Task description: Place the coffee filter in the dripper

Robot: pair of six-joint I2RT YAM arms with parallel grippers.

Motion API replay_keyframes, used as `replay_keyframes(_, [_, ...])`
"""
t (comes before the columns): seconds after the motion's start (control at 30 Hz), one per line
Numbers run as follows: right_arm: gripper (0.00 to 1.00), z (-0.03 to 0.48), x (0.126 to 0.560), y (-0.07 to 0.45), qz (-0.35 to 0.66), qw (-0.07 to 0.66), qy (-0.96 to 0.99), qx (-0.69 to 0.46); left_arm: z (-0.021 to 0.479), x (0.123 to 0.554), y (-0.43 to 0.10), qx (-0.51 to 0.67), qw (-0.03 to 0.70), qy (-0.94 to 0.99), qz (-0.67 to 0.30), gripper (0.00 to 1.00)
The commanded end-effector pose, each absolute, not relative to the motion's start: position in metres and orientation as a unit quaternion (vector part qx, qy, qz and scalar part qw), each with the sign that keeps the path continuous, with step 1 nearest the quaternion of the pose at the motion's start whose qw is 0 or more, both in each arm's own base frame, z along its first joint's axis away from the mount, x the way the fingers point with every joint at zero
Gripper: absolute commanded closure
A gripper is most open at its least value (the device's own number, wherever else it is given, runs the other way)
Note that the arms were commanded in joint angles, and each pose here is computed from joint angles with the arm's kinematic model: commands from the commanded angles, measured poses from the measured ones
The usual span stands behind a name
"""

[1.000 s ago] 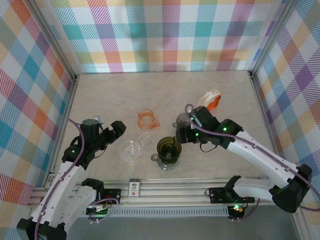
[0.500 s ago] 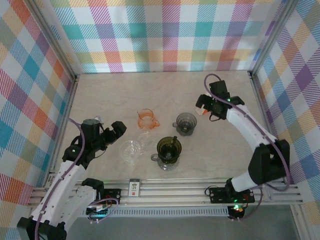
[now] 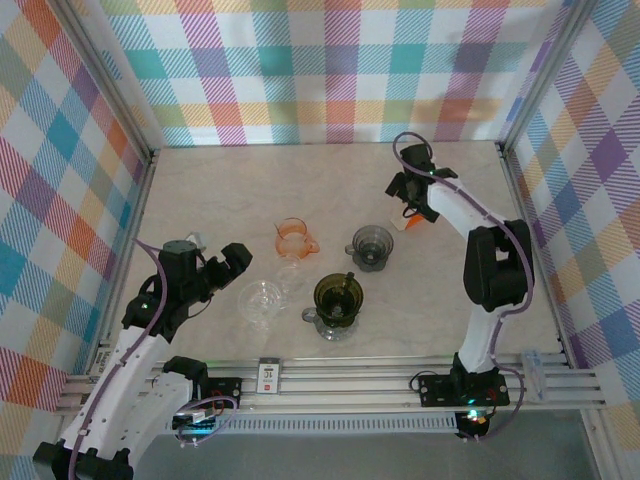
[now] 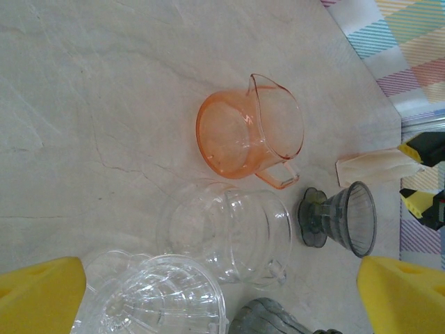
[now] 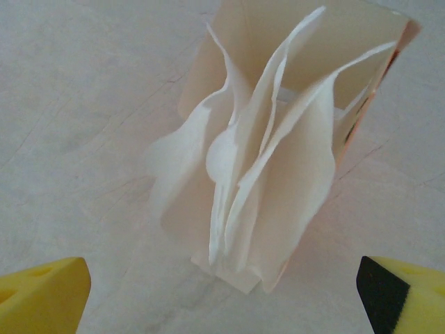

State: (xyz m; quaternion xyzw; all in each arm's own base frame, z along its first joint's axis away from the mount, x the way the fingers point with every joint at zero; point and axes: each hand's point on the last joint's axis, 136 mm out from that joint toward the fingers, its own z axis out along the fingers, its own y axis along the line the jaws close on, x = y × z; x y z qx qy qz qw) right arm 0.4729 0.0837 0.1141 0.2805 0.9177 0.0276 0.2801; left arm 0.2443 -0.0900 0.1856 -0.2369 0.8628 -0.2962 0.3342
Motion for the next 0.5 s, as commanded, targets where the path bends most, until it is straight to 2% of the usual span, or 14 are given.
replay_keyframes(0.0, [0.01,0.114,0.48,0.077,0.005,0.284,0.913,0.294,0.184,0.242,-0.093,-0.22,0.338,0.865,-0.297,0.0])
replay_keyframes(0.47, [0.01,0.087,0.496,0.075,-0.017,0.273,0.916,0.295,0.184,0.247,-0.093,-0.216,0.347,0.864,-0.295,0.0])
